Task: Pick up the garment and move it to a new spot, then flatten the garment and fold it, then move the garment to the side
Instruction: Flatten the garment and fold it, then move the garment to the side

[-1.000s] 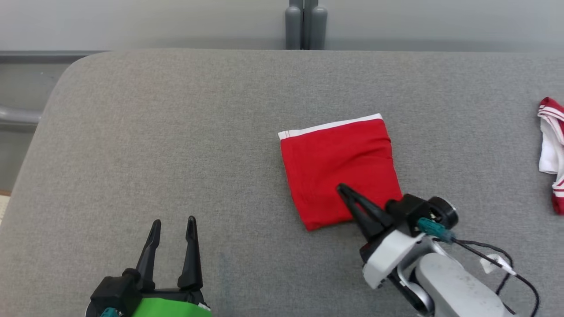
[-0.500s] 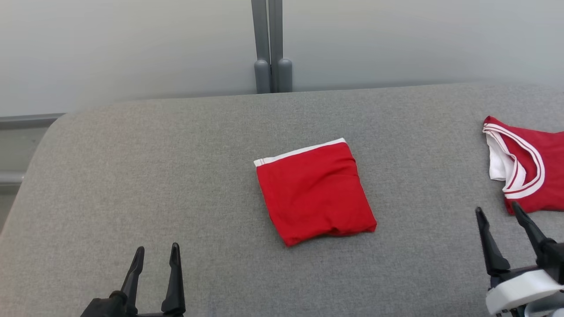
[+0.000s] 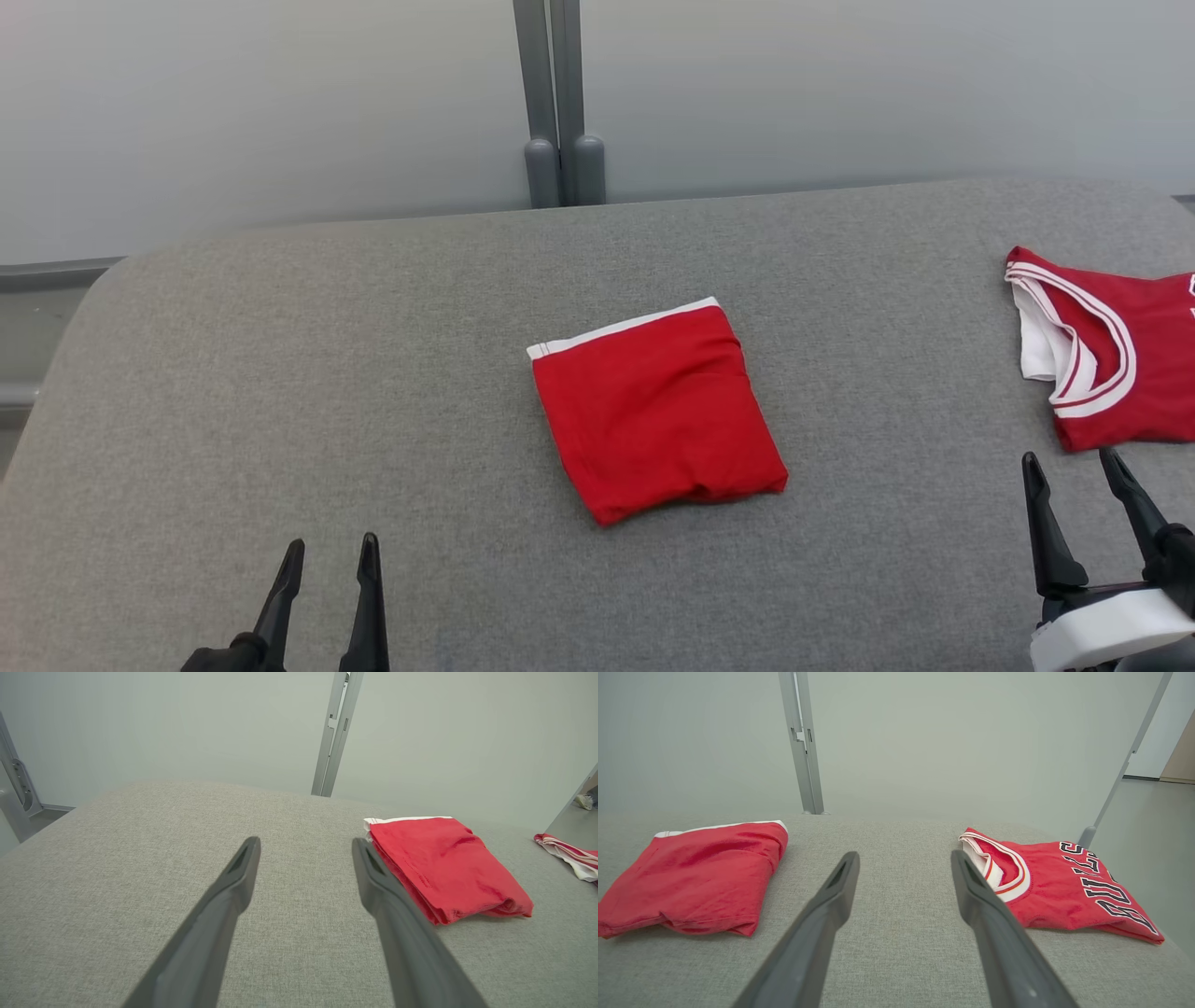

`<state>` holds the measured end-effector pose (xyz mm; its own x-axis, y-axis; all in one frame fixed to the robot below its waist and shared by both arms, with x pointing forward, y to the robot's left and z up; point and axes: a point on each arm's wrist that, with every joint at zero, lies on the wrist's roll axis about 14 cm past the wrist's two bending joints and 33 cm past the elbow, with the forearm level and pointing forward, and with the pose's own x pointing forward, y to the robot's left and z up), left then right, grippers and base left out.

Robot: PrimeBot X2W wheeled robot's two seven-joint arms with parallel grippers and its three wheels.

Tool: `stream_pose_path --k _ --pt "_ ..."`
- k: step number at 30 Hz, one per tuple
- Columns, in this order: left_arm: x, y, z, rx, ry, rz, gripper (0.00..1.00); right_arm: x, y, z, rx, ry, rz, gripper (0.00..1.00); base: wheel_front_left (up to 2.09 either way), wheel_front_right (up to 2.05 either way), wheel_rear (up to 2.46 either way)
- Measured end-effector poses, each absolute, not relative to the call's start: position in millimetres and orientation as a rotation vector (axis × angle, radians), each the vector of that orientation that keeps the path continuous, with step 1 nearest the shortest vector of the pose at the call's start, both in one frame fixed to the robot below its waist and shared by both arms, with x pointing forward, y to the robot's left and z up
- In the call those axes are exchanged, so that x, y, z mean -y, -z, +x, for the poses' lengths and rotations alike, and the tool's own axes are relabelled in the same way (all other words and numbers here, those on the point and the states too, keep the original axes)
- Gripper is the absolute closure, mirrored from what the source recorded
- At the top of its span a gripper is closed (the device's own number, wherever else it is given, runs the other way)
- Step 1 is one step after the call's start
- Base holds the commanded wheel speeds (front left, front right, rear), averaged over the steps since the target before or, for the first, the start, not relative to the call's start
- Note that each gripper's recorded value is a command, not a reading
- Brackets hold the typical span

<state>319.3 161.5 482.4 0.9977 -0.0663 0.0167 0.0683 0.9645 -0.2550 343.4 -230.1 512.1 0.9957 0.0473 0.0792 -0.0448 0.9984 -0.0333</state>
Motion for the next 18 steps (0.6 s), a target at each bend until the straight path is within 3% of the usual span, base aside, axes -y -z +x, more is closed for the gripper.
stream_pose_path --k 18 --pt "-170 -482 312 0.012 0.042 -0.26 0.0 214 -508 352 0.071 -0.091 -0.017 0.0 0.0 0.0 0.0"
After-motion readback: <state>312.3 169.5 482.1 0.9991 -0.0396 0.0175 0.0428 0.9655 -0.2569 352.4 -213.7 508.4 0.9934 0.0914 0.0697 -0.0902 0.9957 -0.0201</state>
